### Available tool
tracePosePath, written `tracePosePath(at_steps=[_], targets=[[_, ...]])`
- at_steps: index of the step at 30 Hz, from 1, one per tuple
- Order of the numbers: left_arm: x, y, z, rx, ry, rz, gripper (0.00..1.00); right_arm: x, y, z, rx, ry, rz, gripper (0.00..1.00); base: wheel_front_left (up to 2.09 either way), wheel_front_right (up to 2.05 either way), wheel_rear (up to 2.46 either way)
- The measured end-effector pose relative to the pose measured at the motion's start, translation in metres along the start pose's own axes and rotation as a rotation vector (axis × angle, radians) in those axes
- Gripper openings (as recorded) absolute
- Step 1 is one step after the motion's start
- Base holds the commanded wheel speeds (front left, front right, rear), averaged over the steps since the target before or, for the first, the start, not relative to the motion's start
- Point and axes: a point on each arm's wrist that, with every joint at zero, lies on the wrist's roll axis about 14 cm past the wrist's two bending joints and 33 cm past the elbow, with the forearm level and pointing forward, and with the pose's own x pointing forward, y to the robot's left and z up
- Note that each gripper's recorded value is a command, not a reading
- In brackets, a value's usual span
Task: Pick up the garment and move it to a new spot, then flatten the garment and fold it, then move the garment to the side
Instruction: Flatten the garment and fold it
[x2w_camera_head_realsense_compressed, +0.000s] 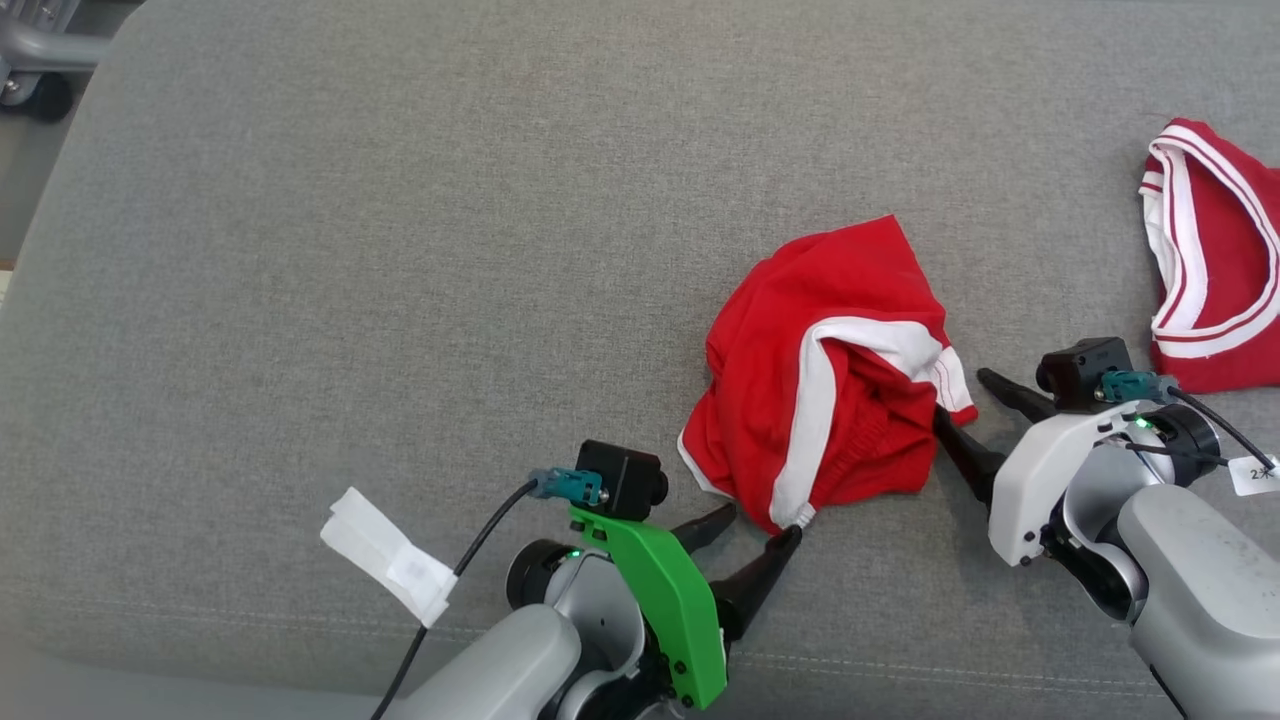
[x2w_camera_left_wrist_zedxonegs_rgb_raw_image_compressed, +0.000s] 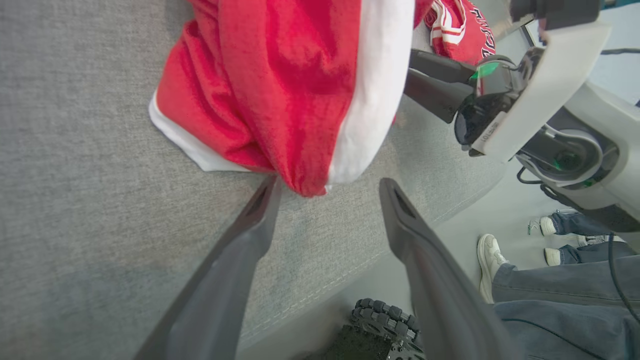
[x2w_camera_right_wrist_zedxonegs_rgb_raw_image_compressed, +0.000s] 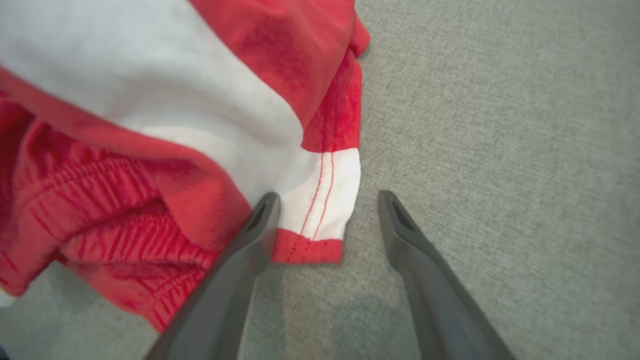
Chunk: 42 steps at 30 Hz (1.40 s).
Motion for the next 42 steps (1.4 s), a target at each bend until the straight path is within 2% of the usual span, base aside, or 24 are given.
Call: tracePosePath(at_steps=[6, 8, 9, 10, 13, 15, 21, 30, 42], targets=[[0.004, -0.011, -0.008, 0.006, 0.035, -0.029, 1.00, 0.003, -0.003, -0.001, 0.013, 0.011, 0.000, 1.00, 0.00, 0.00, 0.00], [0.005, -0.013, -0.009, 0.005, 0.042, -0.034, 1.00, 0.004, -0.005, 0.000, 0.013, 0.010, -0.004, 0.73, 0.00, 0.00, 0.00], [0.005, -0.014, -0.009, 0.004, 0.042, -0.036, 1.00, 0.005, -0.006, 0.001, 0.012, 0.008, -0.006, 0.51, 0.00, 0.00, 0.00], [0.005, -0.015, -0.008, 0.004, 0.041, -0.037, 1.00, 0.006, -0.007, 0.002, 0.011, 0.006, -0.006, 0.48, 0.00, 0.00, 0.00], [0.005, -0.016, -0.009, 0.006, 0.045, -0.041, 1.00, 0.008, -0.008, 0.004, 0.009, 0.004, -0.007, 0.29, 0.00, 0.00, 0.00], [0.005, -0.016, -0.009, 0.003, 0.048, -0.037, 1.00, 0.009, -0.009, 0.005, 0.008, 0.004, -0.007, 0.25, 0.00, 0.00, 0.00], [0.005, -0.017, -0.011, -0.009, 0.053, -0.035, 1.00, 0.012, -0.009, 0.006, 0.004, 0.006, -0.005, 0.29, 0.00, 0.00, 0.00], [0.005, -0.028, -0.018, 0.031, 0.086, -0.069, 1.00, 0.019, -0.010, 0.009, -0.001, 0.004, 0.007, 0.25, 0.00, 0.00, 0.00], [0.013, 0.000, -0.022, -0.013, 0.108, 0.011, 1.00, 0.023, -0.014, 0.011, 0.004, -0.007, 0.002, 0.26, 0.00, 0.00, 0.00]])
